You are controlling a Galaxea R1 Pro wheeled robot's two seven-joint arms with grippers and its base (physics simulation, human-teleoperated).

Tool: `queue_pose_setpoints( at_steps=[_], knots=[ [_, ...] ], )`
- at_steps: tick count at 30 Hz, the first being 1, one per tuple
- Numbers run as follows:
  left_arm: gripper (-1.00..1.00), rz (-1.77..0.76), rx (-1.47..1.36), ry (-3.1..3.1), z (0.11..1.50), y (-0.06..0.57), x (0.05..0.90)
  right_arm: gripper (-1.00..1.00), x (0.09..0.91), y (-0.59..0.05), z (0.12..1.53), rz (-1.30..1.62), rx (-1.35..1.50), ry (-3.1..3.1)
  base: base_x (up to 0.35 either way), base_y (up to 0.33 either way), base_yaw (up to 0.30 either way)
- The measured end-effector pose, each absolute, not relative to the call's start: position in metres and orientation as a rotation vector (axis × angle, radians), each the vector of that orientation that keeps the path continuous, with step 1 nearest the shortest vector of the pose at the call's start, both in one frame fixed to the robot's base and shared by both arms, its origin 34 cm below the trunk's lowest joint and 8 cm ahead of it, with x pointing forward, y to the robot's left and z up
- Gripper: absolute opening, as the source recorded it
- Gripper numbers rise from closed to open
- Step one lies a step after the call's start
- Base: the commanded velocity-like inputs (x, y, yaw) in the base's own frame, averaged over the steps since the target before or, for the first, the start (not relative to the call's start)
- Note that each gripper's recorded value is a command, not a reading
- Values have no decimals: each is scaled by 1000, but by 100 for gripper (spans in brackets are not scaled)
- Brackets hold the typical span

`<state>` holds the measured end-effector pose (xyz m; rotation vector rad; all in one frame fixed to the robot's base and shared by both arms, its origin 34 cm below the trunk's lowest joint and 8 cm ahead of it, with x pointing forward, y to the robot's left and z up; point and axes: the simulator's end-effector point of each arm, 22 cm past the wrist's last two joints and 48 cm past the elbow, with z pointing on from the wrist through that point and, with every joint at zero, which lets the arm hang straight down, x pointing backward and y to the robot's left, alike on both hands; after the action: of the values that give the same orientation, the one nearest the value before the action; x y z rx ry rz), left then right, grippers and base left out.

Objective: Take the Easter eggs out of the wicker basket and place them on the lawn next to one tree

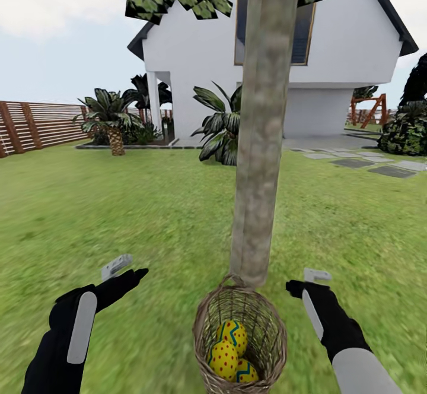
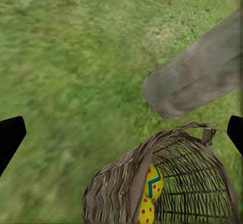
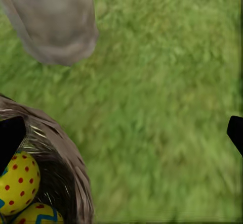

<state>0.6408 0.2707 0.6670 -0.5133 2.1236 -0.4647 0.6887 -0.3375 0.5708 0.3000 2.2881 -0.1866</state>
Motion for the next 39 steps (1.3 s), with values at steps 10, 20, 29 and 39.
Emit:
queue_pose_setpoints(
  at_steps=[10, 20, 29, 39],
  knots=[
    [100, -475, -510, 2118, 669, 269, 641, 100, 673, -327, 582, -170, 297, 2278, 0, 84, -13],
    [100, -477, -508, 2114, 671, 269, 641, 100, 675, -306, 585, -146, 266, 2275, 0, 321, -65],
    [100, -479, -505, 2105, 676, 269, 641, 100, 676, -306, 591, -144, 266, 2265, 0, 271, -202],
    [100, -477, -504, 2097, 681, 269, 640, 100, 676, -306, 598, -142, 267, 2250, 0, 21, -211]
  ],
)
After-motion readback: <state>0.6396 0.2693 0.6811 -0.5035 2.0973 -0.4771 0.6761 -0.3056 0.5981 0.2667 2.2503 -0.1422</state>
